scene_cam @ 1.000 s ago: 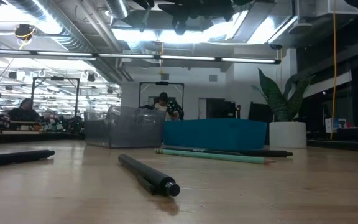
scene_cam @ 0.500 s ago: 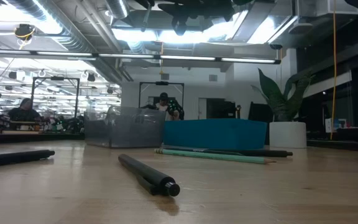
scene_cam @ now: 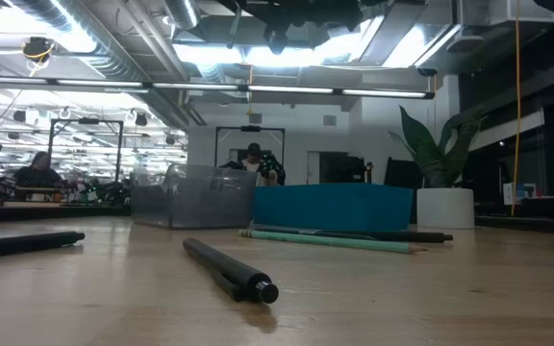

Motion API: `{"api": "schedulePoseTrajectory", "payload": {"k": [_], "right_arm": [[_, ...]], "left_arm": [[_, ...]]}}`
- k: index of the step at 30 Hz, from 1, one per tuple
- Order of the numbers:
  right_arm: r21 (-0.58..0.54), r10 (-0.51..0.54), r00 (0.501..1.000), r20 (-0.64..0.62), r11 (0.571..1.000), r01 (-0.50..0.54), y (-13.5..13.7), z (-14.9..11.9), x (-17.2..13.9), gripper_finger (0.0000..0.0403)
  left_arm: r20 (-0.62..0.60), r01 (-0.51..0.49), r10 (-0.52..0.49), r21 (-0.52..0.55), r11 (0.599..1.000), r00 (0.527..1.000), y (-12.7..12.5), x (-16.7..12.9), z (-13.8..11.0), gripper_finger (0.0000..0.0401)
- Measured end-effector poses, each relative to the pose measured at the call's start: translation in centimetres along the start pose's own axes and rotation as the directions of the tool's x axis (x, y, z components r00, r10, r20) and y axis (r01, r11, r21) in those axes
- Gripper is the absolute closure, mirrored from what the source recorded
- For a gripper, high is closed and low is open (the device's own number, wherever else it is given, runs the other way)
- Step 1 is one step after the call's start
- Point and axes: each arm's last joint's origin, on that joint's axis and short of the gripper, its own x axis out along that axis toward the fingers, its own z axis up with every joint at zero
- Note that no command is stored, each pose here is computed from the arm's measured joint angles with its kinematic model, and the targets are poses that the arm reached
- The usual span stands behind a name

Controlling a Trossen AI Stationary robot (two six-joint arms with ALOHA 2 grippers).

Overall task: Sort pens & pencils
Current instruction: Put the light blue pencil into the blue bin

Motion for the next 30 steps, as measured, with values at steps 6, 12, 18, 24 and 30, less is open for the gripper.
{"api": "schedulePoseTrajectory", "payload": {"k": [6, 12, 18, 24, 30], "right_arm": [[-0.001, 0.003, 1.0, -0.001, 1.0, -0.003, 0.1, 0.0, 0.1, 0.0299], [0.007, -0.024, 1.0, 0.003, 1.0, 0.024, -0.2, 0.0, -0.2, 0.0299], [0.037, -0.066, 0.998, 0.0, 0.997, 0.066, -1.3, -0.1, -1.4, 0.0299], [0.071, -0.062, 0.998, -0.019, 0.995, 0.064, -1.7, -0.4, -1.9, 0.0299], [0.082, -0.043, 0.999, -0.028, 0.996, 0.045, -1.6, -0.6, -1.9, 0.0299]], "left_arm": [[0.0, 0.001, -0.001, -0.001, 1.0, 1.0, 0.0, 0.0, 0.0, 0.0362], [0.0, 0.001, -0.001, -0.001, 1.0, 1.0, 0.0, 0.0, 0.0, 0.0362], [0.0, 0.001, -0.001, -0.002, 1.0, 1.0, 0.0, 0.0, 0.0, 0.0362], [0.0, -0.008, 0.008, 0.003, 1.0, 1.0, 0.1, 0.2, 0.1, 0.0362], [-0.03, -0.038, 0.039, 0.009, 0.999, 0.999, 0.4, 1.0, 0.4, 0.0362]]}}
